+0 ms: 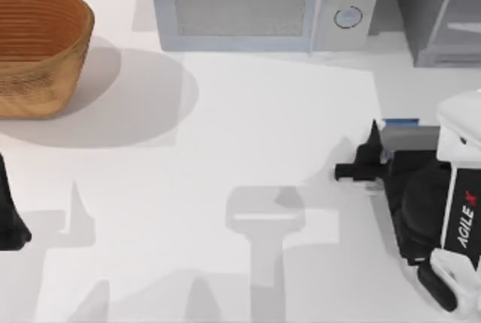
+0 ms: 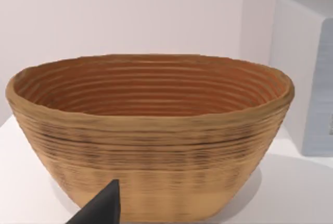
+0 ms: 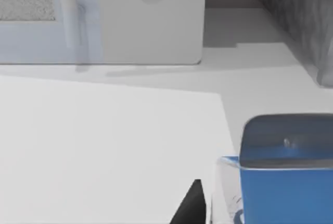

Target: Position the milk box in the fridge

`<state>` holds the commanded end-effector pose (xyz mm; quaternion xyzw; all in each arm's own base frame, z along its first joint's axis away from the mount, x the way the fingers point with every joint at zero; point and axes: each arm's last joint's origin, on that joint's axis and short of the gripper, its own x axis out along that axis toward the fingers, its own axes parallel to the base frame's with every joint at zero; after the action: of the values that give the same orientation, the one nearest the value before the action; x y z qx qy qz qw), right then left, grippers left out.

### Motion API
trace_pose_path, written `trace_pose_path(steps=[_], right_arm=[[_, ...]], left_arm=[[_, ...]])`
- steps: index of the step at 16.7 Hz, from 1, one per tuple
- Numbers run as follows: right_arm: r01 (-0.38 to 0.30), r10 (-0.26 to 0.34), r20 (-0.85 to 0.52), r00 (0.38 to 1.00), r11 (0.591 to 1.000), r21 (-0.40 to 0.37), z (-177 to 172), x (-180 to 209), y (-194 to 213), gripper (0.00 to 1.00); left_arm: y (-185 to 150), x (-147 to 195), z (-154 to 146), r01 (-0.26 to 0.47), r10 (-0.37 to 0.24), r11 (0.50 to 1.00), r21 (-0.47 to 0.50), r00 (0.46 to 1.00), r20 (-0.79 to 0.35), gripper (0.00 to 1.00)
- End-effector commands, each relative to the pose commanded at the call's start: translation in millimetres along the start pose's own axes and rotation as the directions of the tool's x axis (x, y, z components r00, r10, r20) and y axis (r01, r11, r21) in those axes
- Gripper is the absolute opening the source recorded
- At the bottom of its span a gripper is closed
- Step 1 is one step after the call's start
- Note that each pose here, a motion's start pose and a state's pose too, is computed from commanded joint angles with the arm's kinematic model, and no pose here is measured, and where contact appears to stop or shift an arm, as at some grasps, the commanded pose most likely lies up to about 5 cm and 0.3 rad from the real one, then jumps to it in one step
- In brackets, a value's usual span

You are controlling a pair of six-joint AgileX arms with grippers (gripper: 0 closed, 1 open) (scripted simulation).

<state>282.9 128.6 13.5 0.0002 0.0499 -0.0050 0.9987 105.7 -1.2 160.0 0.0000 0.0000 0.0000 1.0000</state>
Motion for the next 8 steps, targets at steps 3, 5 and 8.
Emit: trace_pose_path(steps=[3,5,8], right_arm=[[0.000,0.000,0.000,1.000,1.000,0.000,0.0,0.0,0.0,0.00],[0.000,0.000,0.000,1.000,1.000,0.000,0.0,0.0,0.0,0.00],[0.000,0.000,0.000,1.000,1.000,0.000,0.0,0.0,0.0,0.00]], left_arm=[[0.0,0.0,0.0,0.000,0.000,1.000,0.000,1.000,0.000,1.00],[0.0,0.0,0.0,0.000,0.000,1.000,0.000,1.000,0.000,1.00],[0.0,0.0,0.0,0.000,0.000,1.000,0.000,1.000,0.000,1.00]])
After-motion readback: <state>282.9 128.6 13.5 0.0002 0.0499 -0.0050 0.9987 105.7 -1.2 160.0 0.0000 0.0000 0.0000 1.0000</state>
